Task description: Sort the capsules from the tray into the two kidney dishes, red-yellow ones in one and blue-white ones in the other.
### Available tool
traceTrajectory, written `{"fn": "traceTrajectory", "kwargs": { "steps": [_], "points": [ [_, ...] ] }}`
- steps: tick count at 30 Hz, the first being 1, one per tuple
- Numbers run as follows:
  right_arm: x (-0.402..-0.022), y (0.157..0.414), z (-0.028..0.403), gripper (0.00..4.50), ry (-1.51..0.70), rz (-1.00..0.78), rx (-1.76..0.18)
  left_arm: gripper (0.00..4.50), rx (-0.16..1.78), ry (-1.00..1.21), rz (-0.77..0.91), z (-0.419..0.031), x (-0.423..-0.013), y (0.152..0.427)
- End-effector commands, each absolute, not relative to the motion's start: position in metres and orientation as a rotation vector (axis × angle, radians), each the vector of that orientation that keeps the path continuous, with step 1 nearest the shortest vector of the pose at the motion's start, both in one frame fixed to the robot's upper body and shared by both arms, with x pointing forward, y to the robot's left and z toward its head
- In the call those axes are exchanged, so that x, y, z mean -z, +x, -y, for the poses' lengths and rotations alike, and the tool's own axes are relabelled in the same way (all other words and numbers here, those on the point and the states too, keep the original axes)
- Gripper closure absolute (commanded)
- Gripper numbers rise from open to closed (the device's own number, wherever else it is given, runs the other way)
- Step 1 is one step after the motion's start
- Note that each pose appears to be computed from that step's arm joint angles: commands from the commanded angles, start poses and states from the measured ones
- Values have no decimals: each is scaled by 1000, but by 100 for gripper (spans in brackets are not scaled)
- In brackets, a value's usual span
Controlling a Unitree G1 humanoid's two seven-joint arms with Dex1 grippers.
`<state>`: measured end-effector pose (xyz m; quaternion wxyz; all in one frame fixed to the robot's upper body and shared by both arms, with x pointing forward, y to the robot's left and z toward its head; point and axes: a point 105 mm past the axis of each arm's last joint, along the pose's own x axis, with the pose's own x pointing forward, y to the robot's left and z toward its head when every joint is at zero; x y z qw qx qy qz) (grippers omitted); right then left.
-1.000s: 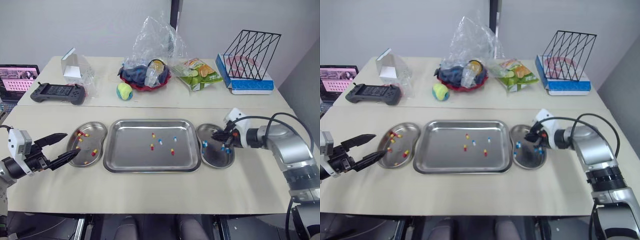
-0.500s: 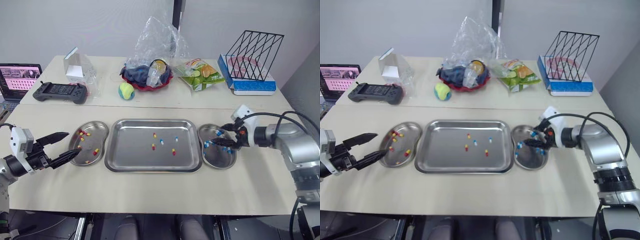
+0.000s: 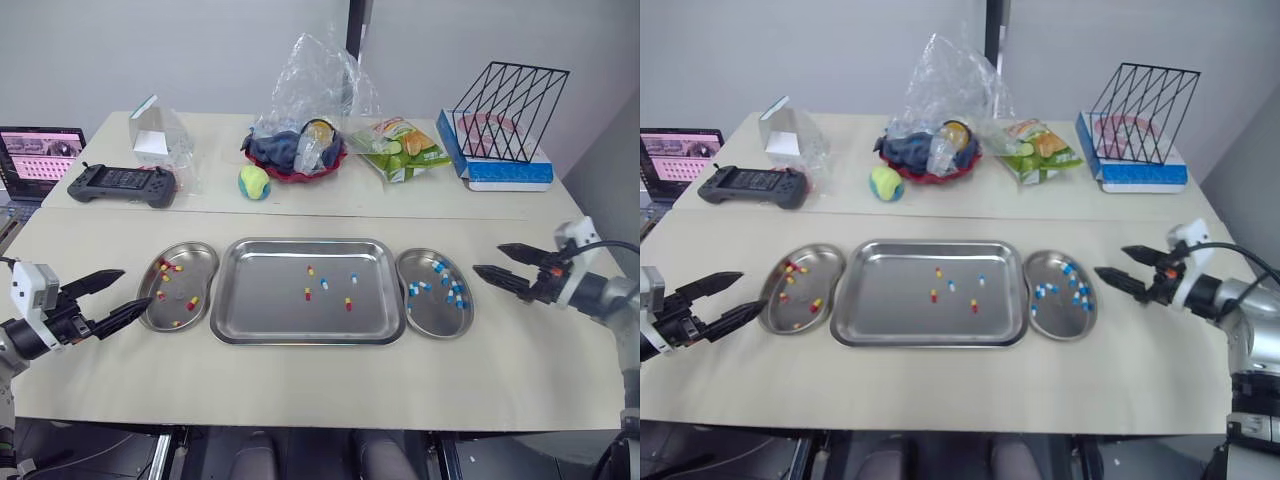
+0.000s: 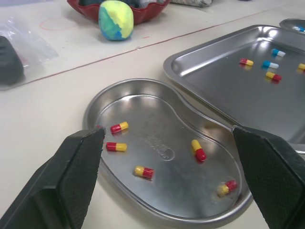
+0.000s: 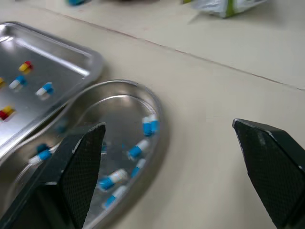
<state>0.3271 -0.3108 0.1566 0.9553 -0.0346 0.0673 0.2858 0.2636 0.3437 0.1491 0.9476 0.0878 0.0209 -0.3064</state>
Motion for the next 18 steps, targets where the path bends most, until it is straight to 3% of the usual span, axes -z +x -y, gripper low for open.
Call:
{"fn": "traceTrajectory", "kwargs": {
  "steps": [1, 18],
  "points": [
    [-164, 326, 326, 3, -107, -71, -514, 0, 579, 228, -16, -354, -159, 262],
    [-161, 329, 328, 3, -125, -57, -480, 0, 558, 241, -21, -357, -155, 262]
  ]
}}
